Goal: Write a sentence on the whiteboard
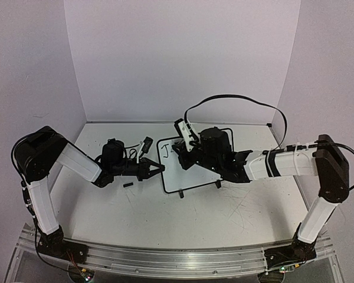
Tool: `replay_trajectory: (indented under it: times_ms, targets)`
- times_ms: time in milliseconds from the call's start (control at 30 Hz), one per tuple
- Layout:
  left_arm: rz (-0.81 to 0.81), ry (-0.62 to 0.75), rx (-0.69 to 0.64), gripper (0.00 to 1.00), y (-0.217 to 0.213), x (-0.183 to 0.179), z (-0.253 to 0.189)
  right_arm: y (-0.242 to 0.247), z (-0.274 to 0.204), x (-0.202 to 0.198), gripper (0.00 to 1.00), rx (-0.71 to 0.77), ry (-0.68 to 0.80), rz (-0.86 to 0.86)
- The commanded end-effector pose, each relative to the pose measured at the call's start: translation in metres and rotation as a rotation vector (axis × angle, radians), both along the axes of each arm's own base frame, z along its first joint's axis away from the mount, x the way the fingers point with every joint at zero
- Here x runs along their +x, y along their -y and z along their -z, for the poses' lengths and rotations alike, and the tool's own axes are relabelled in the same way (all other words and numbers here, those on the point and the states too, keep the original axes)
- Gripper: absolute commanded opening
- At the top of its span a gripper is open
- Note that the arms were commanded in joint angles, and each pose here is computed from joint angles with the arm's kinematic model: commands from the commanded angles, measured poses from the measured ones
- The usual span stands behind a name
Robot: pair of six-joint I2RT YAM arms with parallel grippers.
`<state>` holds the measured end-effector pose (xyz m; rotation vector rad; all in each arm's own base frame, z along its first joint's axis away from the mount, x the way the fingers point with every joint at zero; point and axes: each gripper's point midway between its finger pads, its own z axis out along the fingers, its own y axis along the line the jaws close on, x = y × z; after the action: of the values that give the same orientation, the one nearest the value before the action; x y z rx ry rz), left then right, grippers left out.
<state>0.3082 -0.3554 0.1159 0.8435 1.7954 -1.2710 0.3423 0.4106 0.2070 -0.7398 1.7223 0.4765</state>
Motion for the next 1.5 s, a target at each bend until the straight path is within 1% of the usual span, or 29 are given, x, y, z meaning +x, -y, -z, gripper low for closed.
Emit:
replay_trajectory:
  times_ms: [0,200,567,1067,1233,1467]
  targets:
    - [-0.008,0.048,0.031,0.0,0.0,0.003,-0.003,-0.011,-0.013,0.005,0.0,0.04,0.023,-0.014]
    - [-0.011,0.051,0.033,0.0,0.0,0.004,-0.004,-0.011,-0.004,-0.001,0.0,0.033,0.0,-0.026]
    - [-0.011,0.047,0.039,0.0,0.0,0.004,-0.001,0.003,0.004,-0.003,0.0,0.008,-0.006,0.013]
    - [-0.012,0.046,0.042,0.0,0.0,0.004,-0.001,0.022,-0.014,0.006,0.0,0.023,0.053,0.118]
    - [-0.011,0.046,0.041,0.0,0.0,0.003,-0.001,0.02,-0.023,0.007,0.0,0.049,0.073,0.115]
    - [-0.011,0.045,0.042,0.0,-0.001,0.003,-0.001,0.005,-0.022,0.009,0.0,0.06,0.063,0.077]
